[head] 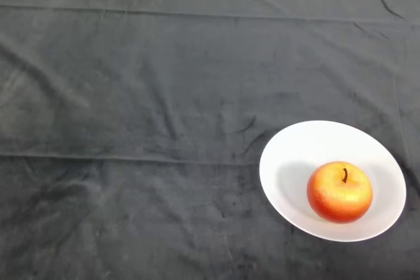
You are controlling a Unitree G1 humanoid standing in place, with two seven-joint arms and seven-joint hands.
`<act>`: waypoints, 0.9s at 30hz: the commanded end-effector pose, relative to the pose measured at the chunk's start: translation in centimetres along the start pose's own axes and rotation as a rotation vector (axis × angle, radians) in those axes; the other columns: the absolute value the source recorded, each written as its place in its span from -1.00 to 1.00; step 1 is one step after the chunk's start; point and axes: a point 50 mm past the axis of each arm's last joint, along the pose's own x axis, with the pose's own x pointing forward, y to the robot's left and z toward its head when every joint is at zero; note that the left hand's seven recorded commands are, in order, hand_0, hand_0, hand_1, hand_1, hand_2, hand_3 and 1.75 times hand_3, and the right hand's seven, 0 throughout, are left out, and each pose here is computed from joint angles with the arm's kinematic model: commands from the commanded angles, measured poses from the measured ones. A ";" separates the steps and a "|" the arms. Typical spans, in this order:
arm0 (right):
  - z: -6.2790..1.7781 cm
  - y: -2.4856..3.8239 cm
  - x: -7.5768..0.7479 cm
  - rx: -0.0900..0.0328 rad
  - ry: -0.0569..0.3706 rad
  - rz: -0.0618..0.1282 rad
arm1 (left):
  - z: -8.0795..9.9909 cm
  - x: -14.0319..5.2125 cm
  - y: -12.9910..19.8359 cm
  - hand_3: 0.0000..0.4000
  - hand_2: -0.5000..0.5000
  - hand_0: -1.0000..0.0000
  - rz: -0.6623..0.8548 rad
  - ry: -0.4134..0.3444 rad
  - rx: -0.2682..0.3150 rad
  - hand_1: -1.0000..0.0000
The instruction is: Move the apple to the plate
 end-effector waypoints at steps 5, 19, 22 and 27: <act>0.75 0.13 -0.02 0.007 -0.030 0.001 | 0.9 0.9 -0.4 -1.00 0.00 1.00 0.036 -0.031 -0.045 1.00; 0.75 0.13 -0.02 0.007 -0.030 0.001 | 1.0 0.9 -0.4 -1.00 0.00 1.00 0.033 -0.032 -0.046 1.00; 0.75 0.13 -0.02 0.007 -0.030 0.001 | 1.0 0.8 -0.4 -1.00 0.00 1.00 0.033 -0.032 -0.046 1.00; 0.75 0.13 -0.02 0.007 -0.030 0.001 | 1.0 0.9 -0.3 -1.00 0.00 1.00 0.033 -0.033 -0.047 1.00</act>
